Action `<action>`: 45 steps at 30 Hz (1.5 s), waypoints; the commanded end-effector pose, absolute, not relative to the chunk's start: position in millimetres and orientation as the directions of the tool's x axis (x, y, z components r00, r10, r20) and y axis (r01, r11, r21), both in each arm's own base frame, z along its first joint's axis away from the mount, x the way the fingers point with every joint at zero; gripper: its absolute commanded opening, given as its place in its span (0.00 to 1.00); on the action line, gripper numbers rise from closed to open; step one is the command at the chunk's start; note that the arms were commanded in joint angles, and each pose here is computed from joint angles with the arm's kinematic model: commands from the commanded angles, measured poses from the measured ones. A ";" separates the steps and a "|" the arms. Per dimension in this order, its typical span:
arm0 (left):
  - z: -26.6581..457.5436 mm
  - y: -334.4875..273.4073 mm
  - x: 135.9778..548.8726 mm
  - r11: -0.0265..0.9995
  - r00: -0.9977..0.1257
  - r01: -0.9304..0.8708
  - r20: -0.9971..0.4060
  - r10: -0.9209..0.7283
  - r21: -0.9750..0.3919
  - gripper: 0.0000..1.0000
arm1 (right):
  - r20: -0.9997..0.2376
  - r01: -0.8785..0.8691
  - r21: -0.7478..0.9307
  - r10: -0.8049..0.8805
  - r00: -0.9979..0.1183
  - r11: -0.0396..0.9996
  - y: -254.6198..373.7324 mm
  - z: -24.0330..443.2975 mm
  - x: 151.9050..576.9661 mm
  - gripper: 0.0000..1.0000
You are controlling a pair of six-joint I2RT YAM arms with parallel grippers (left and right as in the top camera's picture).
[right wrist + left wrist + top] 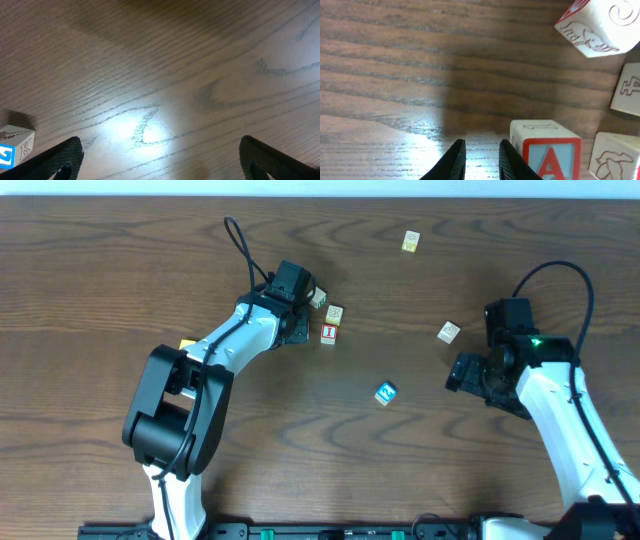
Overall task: Spell out Ai2
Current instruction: 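Lower the 'A' block left of the 'I' block and release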
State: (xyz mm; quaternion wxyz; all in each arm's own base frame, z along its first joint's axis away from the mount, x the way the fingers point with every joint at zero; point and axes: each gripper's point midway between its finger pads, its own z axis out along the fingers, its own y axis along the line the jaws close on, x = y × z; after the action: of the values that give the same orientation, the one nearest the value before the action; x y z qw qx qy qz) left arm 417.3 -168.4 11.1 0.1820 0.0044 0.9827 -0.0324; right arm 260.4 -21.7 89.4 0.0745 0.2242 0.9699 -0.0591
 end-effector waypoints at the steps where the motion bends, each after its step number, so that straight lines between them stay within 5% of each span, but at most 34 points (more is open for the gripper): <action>1: 5.1 -163.6 419.6 0.999 -0.932 0.019 -0.362 0.005 -0.037 0.24 | -0.194 0.460 -0.079 0.439 -0.877 0.884 -24.0 95.6 263.4 0.99; 8: 5.9 -165.8 421.3 0.999 -0.929 0.018 -0.369 0.000 -0.047 0.24 | -0.195 0.460 -0.079 0.439 -0.877 0.884 -24.0 95.6 263.5 0.99; 20: 8.7 -170.7 427.1 0.997 -0.920 0.025 -0.393 -0.004 -0.068 0.37 | -0.195 0.460 -0.079 0.439 -0.877 0.884 -24.1 95.6 263.6 0.99; 45: 11.8 -183.5 430.7 0.990 -0.915 0.046 -0.403 -0.011 -0.131 0.36 | -0.198 0.460 -0.077 0.439 -0.876 0.884 -24.1 95.8 264.4 0.99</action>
State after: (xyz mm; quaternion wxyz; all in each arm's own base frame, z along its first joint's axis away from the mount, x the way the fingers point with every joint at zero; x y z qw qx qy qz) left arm 433.8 -182.2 19.6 0.2167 0.0096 0.9740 -0.0649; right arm 260.8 -21.7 89.4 0.0752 0.2243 0.9698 -0.0590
